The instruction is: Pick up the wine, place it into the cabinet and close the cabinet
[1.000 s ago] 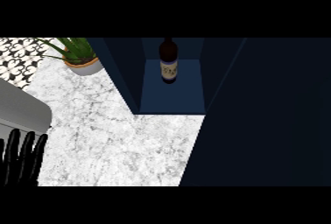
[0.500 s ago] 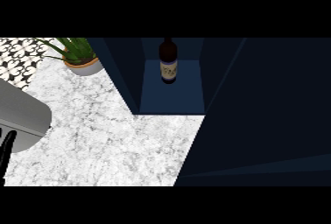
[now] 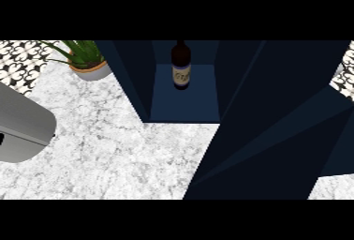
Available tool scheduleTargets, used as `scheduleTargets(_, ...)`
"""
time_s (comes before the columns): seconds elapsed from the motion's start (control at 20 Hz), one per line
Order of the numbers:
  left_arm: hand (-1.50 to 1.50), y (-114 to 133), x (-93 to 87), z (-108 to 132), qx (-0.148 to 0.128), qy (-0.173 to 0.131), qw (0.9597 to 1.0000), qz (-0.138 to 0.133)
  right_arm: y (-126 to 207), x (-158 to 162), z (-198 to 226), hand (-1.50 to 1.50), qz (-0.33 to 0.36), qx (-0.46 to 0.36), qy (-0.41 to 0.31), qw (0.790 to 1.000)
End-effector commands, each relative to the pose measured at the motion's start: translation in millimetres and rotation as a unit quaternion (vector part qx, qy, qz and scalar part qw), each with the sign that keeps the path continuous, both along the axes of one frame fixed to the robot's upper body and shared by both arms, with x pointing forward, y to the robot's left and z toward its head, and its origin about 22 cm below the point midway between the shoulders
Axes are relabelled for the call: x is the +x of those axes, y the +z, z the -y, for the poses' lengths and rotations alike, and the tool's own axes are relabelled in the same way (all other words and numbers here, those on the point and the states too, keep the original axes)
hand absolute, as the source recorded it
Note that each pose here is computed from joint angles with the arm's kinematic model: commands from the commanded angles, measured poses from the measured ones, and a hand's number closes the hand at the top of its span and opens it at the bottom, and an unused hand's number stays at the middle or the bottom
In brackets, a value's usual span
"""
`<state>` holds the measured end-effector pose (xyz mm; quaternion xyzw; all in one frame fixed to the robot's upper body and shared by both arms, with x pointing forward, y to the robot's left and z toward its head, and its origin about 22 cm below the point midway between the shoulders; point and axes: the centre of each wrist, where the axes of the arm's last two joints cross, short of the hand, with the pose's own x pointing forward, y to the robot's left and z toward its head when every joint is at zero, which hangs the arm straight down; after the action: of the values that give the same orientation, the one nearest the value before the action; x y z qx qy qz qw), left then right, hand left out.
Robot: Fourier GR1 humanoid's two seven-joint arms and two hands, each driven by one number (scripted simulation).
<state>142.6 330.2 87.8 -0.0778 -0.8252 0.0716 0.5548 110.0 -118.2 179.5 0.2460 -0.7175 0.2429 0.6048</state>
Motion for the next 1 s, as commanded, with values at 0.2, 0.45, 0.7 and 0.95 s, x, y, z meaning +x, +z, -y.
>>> scheduleTargets(0.2,-1.50,6,-1.5,6,-0.016,-0.026,0.9995,0.000,16,4,-54,1.50,0.054,0.016,0.018,0.998)
scheduleTargets(0.45,-1.50,9,17.2,11,-0.028,-0.019,0.9994,-0.002,20,20,-73,1.50,0.048,-0.005,0.031,0.998)
scheduleTargets(0.7,-1.50,16,18.0,13,-0.031,-0.026,0.9992,0.002,38,44,-84,1.50,0.038,0.016,0.027,0.999)
scheduleTargets(0.95,-1.50,6,23.8,13,-0.032,-0.032,0.9990,-0.004,71,78,-111,1.50,0.055,0.026,0.019,0.998)
